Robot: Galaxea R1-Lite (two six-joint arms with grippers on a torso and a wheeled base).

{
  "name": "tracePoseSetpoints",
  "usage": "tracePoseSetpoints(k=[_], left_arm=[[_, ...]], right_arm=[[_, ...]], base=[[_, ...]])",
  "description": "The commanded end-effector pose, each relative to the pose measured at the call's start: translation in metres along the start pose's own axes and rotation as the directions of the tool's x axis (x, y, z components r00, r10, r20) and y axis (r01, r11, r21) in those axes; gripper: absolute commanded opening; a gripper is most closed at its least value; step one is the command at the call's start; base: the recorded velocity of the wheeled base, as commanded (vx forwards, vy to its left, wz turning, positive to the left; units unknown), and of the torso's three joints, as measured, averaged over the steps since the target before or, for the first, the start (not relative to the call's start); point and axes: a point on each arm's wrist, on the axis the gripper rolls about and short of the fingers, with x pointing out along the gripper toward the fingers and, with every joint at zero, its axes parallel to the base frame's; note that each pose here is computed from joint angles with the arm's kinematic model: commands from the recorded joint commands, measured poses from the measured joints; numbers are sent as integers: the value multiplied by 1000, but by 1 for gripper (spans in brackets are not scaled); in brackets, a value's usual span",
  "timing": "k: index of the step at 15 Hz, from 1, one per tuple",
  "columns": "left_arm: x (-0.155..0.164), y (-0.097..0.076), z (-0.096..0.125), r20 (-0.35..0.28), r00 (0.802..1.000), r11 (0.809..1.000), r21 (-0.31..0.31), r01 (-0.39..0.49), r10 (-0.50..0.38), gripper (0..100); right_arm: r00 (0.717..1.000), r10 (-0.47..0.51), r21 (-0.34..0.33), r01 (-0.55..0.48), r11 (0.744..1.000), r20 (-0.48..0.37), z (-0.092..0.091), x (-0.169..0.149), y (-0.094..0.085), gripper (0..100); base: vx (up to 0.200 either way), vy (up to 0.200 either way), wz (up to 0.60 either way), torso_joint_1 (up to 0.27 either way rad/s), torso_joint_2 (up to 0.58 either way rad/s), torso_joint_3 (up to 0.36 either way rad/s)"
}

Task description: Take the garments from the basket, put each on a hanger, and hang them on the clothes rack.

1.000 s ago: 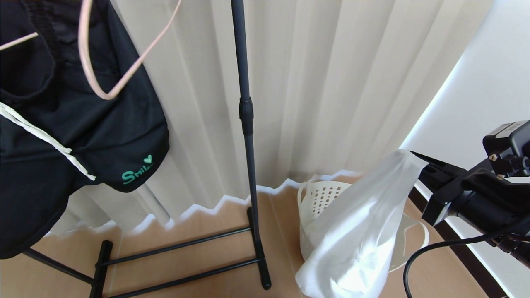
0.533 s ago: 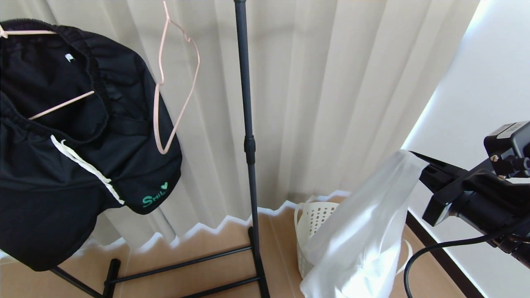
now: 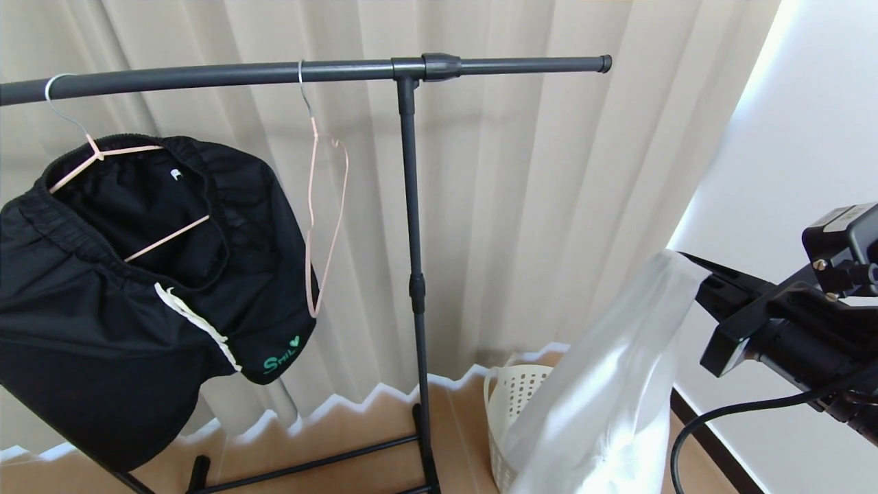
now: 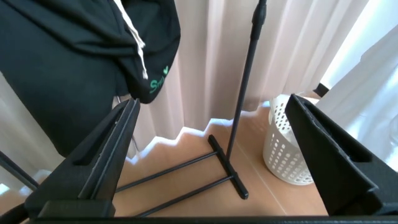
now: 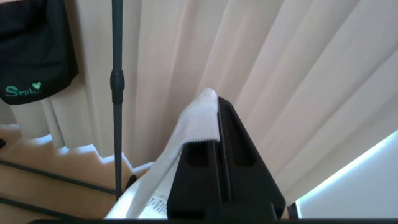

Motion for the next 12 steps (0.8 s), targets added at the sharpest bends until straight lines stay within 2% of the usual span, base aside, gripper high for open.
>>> tracePoseSetpoints(k=[1, 9, 12], left_arm=[[0, 0, 0, -1, 1000, 1000, 0, 1, -1, 100], [0, 0, 0, -1, 1000, 1000, 0, -1, 1, 100], [0, 0, 0, -1, 1000, 1000, -1, 1, -1, 100]], right_arm=[[1000, 1, -1, -1, 1000, -1, 0, 0, 0, 0], [1000, 1, -1, -1, 1000, -3, -1, 0, 0, 0], [1000, 1, -1, -1, 1000, -4, -1, 0, 0, 0]], base=[[0, 0, 0, 207, -535, -334], [0, 0, 0, 237, -584, -346], [0, 0, 0, 189, -429, -256]])
